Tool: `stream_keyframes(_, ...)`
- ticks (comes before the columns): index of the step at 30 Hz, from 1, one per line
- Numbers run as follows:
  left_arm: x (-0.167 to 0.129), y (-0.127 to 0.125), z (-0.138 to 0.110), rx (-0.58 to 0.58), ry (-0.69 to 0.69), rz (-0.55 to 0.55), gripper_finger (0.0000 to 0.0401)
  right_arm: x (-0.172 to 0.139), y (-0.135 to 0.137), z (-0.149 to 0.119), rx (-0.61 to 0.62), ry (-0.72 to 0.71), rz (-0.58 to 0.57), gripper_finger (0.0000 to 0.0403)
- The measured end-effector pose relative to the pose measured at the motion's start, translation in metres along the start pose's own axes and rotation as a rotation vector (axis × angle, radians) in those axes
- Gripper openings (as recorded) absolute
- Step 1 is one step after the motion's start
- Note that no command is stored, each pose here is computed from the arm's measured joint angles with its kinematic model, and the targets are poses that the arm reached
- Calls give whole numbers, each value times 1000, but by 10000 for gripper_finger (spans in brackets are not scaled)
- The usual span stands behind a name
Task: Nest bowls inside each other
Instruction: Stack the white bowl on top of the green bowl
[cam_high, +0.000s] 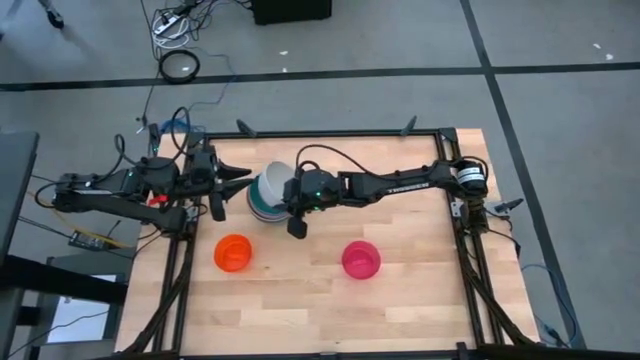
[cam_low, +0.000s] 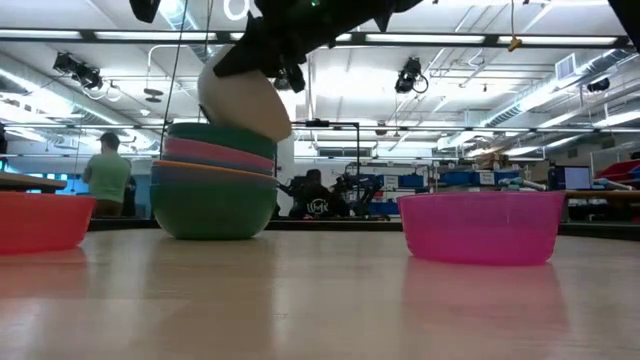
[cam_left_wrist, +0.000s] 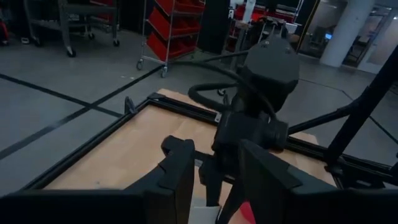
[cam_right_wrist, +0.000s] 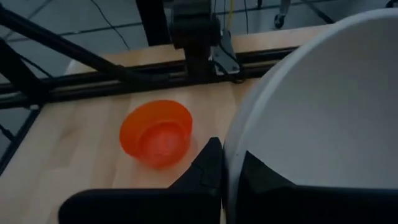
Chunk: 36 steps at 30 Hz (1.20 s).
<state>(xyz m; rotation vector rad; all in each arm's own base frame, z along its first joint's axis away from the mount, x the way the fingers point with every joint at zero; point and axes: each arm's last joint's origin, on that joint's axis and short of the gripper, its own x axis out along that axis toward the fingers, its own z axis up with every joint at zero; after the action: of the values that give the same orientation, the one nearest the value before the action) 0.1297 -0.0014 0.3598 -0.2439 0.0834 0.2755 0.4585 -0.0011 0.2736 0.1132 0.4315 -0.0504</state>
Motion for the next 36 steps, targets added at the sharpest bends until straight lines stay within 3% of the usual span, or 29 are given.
stream_keyframes(17,0,0,-1,3,14,4,133,0,2,0,37,-1,14,126)
stream_keyframes(36,0,1,-5,-9,47,16,133,-1,13,-12,63,89,-75,110)
